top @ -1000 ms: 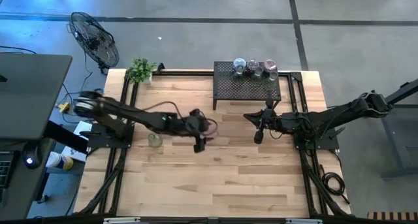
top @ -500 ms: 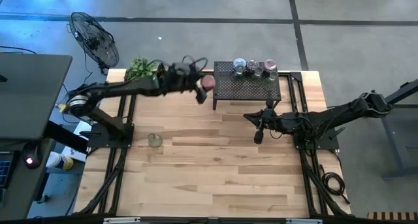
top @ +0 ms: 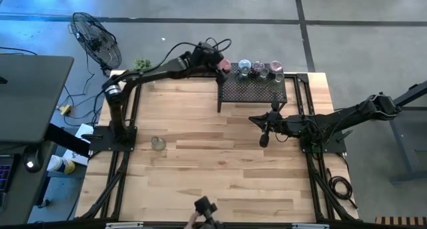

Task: Pick & Place candle stick holders
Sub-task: Put the pink scented candle on the shelf

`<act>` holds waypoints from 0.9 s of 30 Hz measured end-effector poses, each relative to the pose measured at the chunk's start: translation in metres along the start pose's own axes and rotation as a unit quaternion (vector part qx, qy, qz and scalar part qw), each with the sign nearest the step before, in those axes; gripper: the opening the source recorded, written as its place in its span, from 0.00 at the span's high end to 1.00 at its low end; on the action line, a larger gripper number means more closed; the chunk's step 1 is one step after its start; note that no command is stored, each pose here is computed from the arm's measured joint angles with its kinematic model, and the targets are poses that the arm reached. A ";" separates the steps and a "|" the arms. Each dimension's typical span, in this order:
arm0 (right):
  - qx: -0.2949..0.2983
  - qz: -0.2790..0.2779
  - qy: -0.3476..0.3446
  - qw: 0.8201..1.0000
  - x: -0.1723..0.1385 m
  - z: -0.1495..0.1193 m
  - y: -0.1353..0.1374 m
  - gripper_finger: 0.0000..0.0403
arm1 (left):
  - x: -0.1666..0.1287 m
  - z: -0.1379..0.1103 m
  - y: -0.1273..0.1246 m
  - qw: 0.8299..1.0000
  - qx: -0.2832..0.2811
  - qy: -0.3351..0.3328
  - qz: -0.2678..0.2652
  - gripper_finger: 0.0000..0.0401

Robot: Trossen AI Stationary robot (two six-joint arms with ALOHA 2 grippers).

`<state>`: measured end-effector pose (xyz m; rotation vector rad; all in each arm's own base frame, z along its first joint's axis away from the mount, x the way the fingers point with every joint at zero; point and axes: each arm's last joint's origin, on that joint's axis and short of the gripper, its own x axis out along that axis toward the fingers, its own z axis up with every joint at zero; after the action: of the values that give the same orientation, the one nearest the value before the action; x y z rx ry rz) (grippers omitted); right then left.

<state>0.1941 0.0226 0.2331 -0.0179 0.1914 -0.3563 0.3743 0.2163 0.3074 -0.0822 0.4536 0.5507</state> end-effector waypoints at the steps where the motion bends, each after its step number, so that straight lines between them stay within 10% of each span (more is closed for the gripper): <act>1: 0.000 0.000 0.000 1.000 0.000 0.000 0.000 1.00 | 0.006 -0.002 0.003 1.000 0.000 0.005 0.002 0.28; 27: -0.007 0.000 0.000 1.000 0.000 0.000 0.000 1.00 | 0.053 -0.025 0.020 0.999 -0.017 0.014 -0.033 0.28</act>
<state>0.1941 0.0226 0.2332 -0.0317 0.1930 -0.3549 0.3947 0.2541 0.2629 -0.1376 0.4677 0.4924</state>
